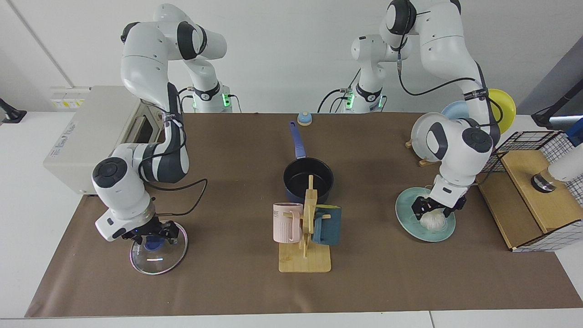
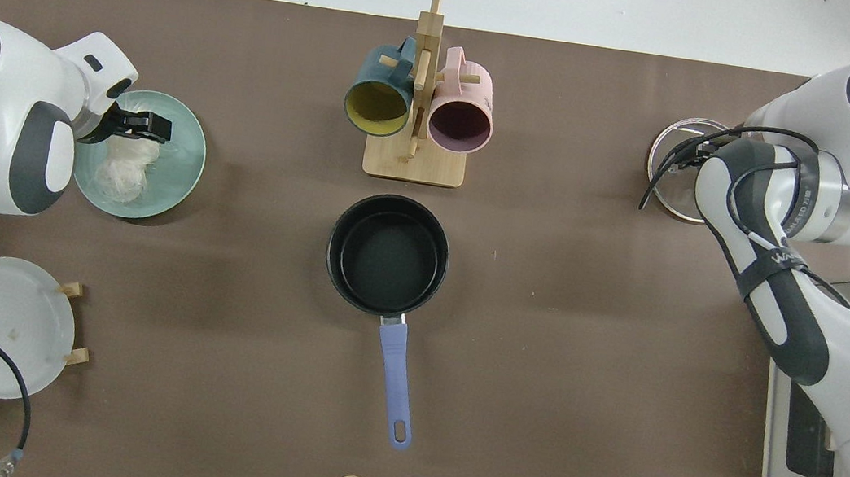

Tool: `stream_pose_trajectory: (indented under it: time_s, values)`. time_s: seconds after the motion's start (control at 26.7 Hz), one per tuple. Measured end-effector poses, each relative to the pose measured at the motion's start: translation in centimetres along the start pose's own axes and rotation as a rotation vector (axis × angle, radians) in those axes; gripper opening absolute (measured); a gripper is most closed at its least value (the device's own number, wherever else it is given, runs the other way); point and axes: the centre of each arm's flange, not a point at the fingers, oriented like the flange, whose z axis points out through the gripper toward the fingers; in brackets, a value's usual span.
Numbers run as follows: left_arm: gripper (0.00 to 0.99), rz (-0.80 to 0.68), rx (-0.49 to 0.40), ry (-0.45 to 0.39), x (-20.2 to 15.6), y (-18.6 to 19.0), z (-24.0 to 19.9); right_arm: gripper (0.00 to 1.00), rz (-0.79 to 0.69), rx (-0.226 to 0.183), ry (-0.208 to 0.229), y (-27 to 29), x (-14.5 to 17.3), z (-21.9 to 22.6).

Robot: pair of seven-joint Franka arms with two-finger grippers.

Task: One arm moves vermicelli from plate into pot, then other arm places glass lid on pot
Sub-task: 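Grasp the white vermicelli with the left gripper and lift it toward the pot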

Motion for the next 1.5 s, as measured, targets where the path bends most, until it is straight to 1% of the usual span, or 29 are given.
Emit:
stream_pose_trajectory:
  time_s: [0.11,0.22,0.26,0.37,0.41,0.49,0.52,0.56,0.6,0.64,0.67,0.71,0.75,0.86,0.97,1.12,1.27,1.38,1.5]
  values:
    - [0.991,0.0,0.0,-0.014,-0.2,0.0,1.0,1.0,0.002,0.001,0.0,0.1,0.0,0.0]
    - [0.991,-0.003,0.0,-0.025,-0.3,0.1,1.7,1.0,0.009,0.01,0.002,0.1,0.0,0.1]
    - [0.991,-0.005,0.0,-0.027,-0.4,0.1,1.8,1.0,0.01,0.011,0.009,0.1,0.1,0.1]
    - [0.991,-0.006,0.0,-0.031,-0.5,0.1,2.0,1.0,-0.017,0.011,0.05,-0.1,0.3,0.3]
    - [0.974,-0.006,0.0,-0.031,-0.5,0.1,2.0,1.0,-0.034,0.01,0.058,-0.3,0.3,0.6]
    - [0.974,-0.009,0.0,-0.032,-0.5,0.1,2.0,1.0,-0.066,0.008,0.063,-0.7,0.1,1.1]
    - [0.947,-0.011,0.0,-0.031,-0.5,0.1,2.0,1.0,-0.077,0.005,0.062,-0.9,0.0,1.4]
    - [0.846,-0.015,0.0,-0.031,-0.5,0.1,2.0,1.0,-0.088,0.001,0.06,-1.0,-0.1,1.6]
    - [0.784,-0.016,0.0,-0.03,-0.5,0.1,2.0,1.0,-0.094,-0.003,0.058,-1.0,-0.1,1.7]
    - [0.753,-0.016,0.001,-0.028,-0.4,0.1,1.9,1.0,-0.099,-0.005,0.057,-1.1,-0.2,1.8]
    - [0.692,-0.015,0.003,-0.025,-0.3,0.1,1.7,1.0,-0.102,-0.006,0.056,-1.1,-0.2,1.9]
    - [0.577,-0.015,0.003,-0.02,-0.2,0.1,1.5,1.0,-0.103,-0.007,0.055,-1.1,-0.3,1.9]
    - [0.529,-0.014,0.003,-0.014,0.0,0.1,1.3,1.0,-0.104,-0.007,0.055,-1.2,-0.3,1.9]
    - [0.463,-0.011,0.0,0.001,0.6,0.4,0.5,1.0,-0.103,-0.008,0.057,-1.1,-0.2,1.9]
    - [0.463,-0.009,-0.005,-0.002,1.1,1.0,-0.6,1.0,-0.099,-0.008,0.059,-0.8,-0.2,1.9]
    - [0.463,-0.01,-0.018,-0.03,1.6,2.3,-3.3,1.0,-0.093,-0.008,0.058,-0.4,-0.3,1.9]
    - [0.463,-0.054,-0.059,-0.047,1.3,4.3,-9.0,1.0,-0.089,-0.006,0.058,-0.3,-0.3,1.9]
    - [0.463,-0.079,-0.081,-0.063,0.2,6.1,-13.2,1.0,-0.072,0.011,0.057,0.0,-0.3,2.0]
    - [0.463,-0.098,-0.092,-0.092,-1.4,8.8,-17.2,1.0,-0.051,0.03,0.053,0.4,-0.4,2.0]
